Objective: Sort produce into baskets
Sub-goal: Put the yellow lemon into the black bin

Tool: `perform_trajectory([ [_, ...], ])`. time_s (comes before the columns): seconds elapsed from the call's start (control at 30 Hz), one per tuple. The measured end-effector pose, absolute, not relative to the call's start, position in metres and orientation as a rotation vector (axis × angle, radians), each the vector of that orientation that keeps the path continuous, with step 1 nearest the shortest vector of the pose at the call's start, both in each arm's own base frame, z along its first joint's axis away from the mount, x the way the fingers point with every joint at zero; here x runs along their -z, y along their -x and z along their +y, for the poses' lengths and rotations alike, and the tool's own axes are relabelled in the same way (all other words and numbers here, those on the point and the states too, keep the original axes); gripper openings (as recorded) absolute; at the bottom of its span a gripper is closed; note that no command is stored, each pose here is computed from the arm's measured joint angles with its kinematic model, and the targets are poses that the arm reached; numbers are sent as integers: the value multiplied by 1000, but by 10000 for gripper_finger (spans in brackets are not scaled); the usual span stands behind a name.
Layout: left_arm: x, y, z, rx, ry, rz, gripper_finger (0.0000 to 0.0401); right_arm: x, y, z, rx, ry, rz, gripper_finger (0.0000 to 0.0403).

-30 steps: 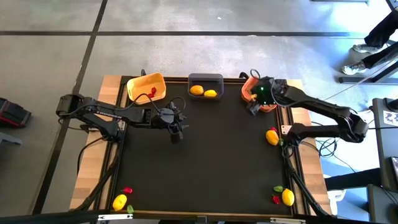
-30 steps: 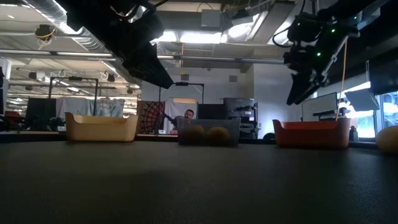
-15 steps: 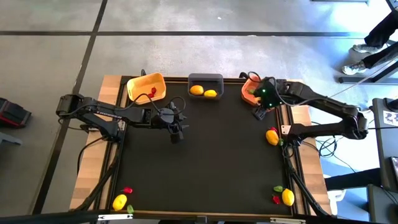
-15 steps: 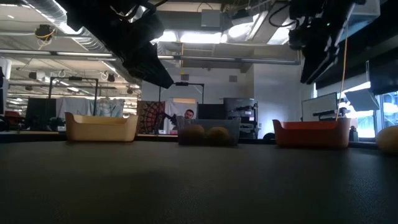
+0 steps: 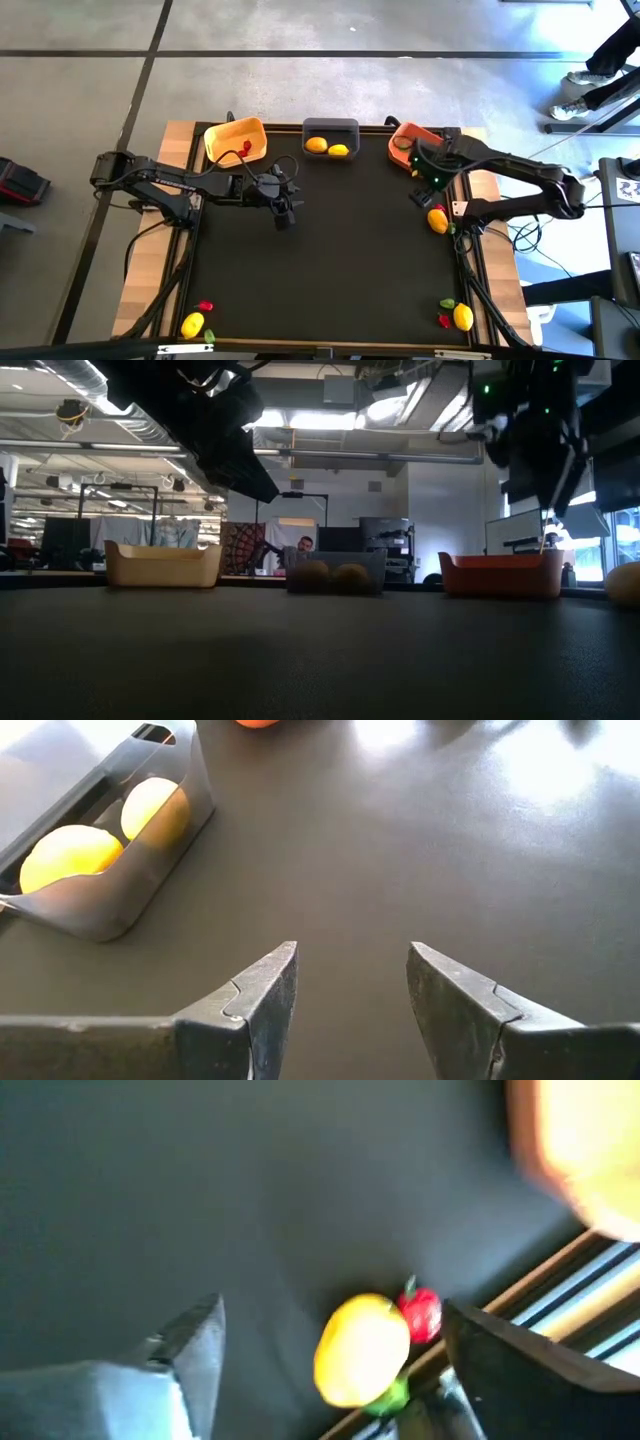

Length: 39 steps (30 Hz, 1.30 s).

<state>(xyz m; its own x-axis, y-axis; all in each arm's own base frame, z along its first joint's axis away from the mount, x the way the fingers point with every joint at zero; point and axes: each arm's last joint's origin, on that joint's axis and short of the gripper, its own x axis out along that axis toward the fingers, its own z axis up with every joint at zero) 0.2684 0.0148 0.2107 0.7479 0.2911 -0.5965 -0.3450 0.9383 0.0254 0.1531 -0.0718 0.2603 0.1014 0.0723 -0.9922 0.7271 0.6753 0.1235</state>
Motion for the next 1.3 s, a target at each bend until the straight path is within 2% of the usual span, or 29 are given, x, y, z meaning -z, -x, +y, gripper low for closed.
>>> perform_trajectory([
  [0.1,-211,-268,15,-348,88,637,184,-247,-153,-71,552,-772,1473,339],
  [0.23,-211,-268,15,-348,89,637,184,-234,-152,-70,584,-816,1551,347],
  [0.53,-211,-268,15,-349,90,637,184,-207,-146,-67,629,-862,1687,326],
  [0.9,-211,-268,15,-349,91,637,184,-192,-155,-72,664,-876,1766,298],
  [1.3,-211,-268,15,-348,88,637,184,-161,-169,-79,627,-855,1956,294],
])
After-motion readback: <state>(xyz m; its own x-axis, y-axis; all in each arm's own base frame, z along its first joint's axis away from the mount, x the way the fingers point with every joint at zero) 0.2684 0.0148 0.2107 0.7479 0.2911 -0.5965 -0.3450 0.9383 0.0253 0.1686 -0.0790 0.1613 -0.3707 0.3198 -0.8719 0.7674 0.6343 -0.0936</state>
